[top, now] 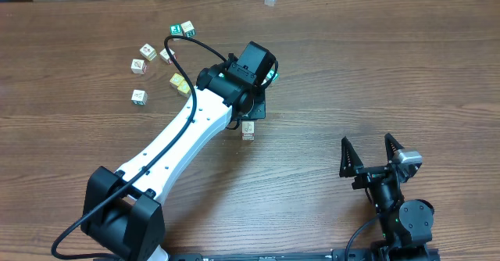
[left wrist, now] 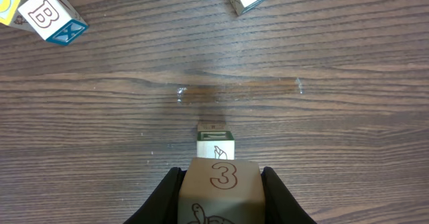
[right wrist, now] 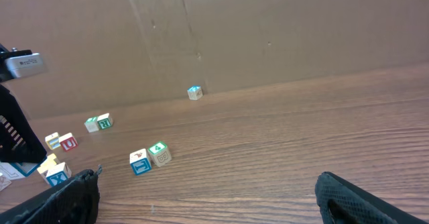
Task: Form a tower
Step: 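Carry the turtle block over the duck-on-butterfly stack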
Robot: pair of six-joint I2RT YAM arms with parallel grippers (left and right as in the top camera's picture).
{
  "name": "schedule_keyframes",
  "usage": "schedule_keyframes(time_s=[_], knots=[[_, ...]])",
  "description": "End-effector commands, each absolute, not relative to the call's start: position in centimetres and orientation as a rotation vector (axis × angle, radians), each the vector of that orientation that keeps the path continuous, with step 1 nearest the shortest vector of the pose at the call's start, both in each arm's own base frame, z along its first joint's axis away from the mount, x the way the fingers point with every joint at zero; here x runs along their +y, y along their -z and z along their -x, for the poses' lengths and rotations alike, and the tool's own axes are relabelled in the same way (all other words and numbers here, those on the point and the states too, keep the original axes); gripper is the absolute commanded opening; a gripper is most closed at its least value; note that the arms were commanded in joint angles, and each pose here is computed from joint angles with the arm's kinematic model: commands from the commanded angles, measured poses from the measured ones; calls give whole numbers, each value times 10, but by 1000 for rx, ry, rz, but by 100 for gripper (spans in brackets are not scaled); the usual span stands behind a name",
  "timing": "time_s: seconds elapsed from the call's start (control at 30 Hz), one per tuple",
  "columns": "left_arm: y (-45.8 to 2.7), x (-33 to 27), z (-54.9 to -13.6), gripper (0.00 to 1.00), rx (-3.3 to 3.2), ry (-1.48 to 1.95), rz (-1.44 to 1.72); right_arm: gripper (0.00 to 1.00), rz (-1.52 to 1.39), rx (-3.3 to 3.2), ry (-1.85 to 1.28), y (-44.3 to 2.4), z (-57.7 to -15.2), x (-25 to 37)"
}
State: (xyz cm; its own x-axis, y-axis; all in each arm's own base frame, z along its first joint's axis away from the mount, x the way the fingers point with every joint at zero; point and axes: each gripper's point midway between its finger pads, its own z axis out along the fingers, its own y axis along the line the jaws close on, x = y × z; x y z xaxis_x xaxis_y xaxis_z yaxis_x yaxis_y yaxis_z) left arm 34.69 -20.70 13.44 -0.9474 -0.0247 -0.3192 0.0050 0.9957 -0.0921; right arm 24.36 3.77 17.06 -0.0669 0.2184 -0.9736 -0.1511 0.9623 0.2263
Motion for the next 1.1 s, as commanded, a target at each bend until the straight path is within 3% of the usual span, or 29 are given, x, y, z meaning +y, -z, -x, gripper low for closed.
schedule_keyframes(time_s=[0.0,0.57,1.07], knots=[[-130,-204,-347,12,2814,103,38,100,-58,1602,-307,-170,-244,37],[-127,-213,-340,12,2829,109,16,100,-58,1602,-307,-170,-244,37],[-83,-207,-341,11,2905,-43,67,100,-58,1602,-307,-170,-244,37]])
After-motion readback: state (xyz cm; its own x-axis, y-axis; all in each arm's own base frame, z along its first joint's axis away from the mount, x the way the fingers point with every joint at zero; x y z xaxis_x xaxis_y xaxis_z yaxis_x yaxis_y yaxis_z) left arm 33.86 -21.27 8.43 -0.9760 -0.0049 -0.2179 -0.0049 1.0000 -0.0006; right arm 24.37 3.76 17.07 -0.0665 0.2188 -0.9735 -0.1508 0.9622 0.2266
